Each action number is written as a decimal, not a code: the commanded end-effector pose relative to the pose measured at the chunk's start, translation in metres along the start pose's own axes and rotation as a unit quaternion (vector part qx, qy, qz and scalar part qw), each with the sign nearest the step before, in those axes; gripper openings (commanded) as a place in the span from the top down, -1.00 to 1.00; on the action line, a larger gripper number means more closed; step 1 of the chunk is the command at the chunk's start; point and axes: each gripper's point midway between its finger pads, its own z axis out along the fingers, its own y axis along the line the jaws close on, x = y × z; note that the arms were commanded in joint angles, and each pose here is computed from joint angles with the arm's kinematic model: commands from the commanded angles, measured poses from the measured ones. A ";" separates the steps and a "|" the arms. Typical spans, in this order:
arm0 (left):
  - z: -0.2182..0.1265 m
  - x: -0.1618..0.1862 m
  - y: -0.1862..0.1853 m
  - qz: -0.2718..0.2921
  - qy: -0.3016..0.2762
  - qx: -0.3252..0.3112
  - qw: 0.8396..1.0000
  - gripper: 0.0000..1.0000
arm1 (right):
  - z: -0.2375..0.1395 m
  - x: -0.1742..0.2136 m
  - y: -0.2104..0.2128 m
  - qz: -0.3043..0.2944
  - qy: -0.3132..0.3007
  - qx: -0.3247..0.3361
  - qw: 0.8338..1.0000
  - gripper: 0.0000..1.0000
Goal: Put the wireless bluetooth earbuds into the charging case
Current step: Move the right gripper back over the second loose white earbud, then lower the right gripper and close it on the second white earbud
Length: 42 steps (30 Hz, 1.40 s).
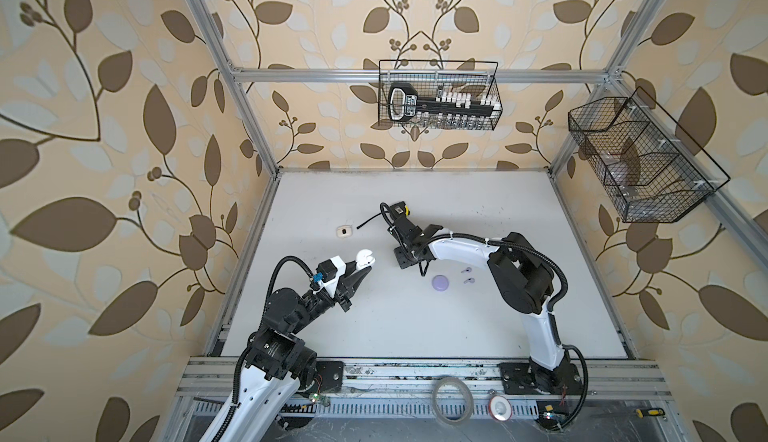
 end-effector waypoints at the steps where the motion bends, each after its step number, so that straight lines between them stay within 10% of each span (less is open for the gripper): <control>1: -0.003 -0.033 -0.006 0.020 -0.046 0.013 0.999 1.00 | 0.001 0.011 -0.017 0.007 0.014 0.019 1.000 -0.12; 30: -0.005 -0.035 -0.009 0.019 -0.052 0.019 0.998 1.00 | 0.011 -0.001 -0.049 0.041 0.007 0.045 0.998 -0.06; 42: -0.007 -0.038 -0.010 0.025 -0.053 0.021 0.998 1.00 | -0.069 -0.046 -0.026 0.018 -0.037 0.004 0.999 -0.10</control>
